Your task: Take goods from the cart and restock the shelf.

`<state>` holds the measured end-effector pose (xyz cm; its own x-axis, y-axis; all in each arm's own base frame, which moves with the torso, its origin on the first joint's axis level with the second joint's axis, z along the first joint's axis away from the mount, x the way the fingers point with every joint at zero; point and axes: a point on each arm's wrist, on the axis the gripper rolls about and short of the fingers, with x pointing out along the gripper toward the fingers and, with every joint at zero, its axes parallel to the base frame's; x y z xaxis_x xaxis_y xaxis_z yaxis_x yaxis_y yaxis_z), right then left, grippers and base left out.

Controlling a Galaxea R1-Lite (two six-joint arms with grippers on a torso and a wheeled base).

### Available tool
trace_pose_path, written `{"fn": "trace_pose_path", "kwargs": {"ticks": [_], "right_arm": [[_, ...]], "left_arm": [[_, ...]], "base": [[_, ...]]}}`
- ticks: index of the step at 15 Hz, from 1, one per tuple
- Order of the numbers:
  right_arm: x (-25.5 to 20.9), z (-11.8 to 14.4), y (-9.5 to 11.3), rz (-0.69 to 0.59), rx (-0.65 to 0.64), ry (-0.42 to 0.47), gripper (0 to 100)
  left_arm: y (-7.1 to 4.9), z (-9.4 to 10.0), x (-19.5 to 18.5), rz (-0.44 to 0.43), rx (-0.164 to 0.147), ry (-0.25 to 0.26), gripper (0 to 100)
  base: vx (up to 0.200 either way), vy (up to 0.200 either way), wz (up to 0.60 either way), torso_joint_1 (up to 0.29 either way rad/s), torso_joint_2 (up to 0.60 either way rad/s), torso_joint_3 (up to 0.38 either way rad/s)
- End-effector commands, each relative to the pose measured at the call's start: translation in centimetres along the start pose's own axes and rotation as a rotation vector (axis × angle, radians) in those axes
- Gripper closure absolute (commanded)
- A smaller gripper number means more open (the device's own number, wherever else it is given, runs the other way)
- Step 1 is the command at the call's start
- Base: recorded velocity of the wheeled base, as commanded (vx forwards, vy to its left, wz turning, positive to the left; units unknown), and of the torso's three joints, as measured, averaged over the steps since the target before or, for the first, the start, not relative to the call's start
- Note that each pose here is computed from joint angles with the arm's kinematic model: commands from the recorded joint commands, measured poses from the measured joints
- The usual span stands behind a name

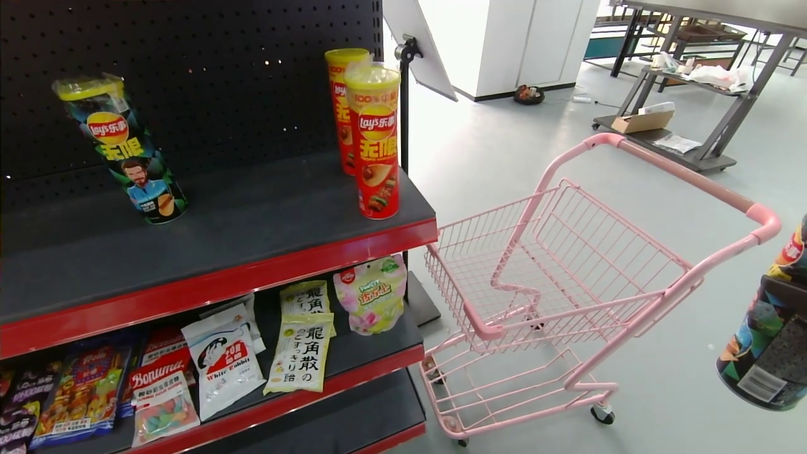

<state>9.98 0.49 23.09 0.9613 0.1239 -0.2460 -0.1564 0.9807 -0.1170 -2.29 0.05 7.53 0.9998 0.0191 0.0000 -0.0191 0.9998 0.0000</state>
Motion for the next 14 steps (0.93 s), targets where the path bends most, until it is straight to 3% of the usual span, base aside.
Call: {"fn": "trace_pose_path", "kwargs": {"ticks": [1,8,14], "right_arm": [[0.2,0.1,0.0,0.001,0.0,0.003,100],[0.7,0.4,-0.1,0.022,0.001,0.006,100],[1.2,-0.1,0.0,0.06,0.009,0.033,100]], "left_arm": [[0.0,0.0,0.0,0.001,0.0,0.002,0],[0.0,0.0,0.0,0.001,0.0,0.002,0],[0.0,0.0,0.0,-0.001,0.0,0.002,0]], "base": [[0.0,0.0,0.0,0.232,-0.61,-0.388],[0.0,0.0,0.0,0.177,-0.44,-0.268],[0.0,0.0,0.1,0.011,-0.03,-0.017]]}}
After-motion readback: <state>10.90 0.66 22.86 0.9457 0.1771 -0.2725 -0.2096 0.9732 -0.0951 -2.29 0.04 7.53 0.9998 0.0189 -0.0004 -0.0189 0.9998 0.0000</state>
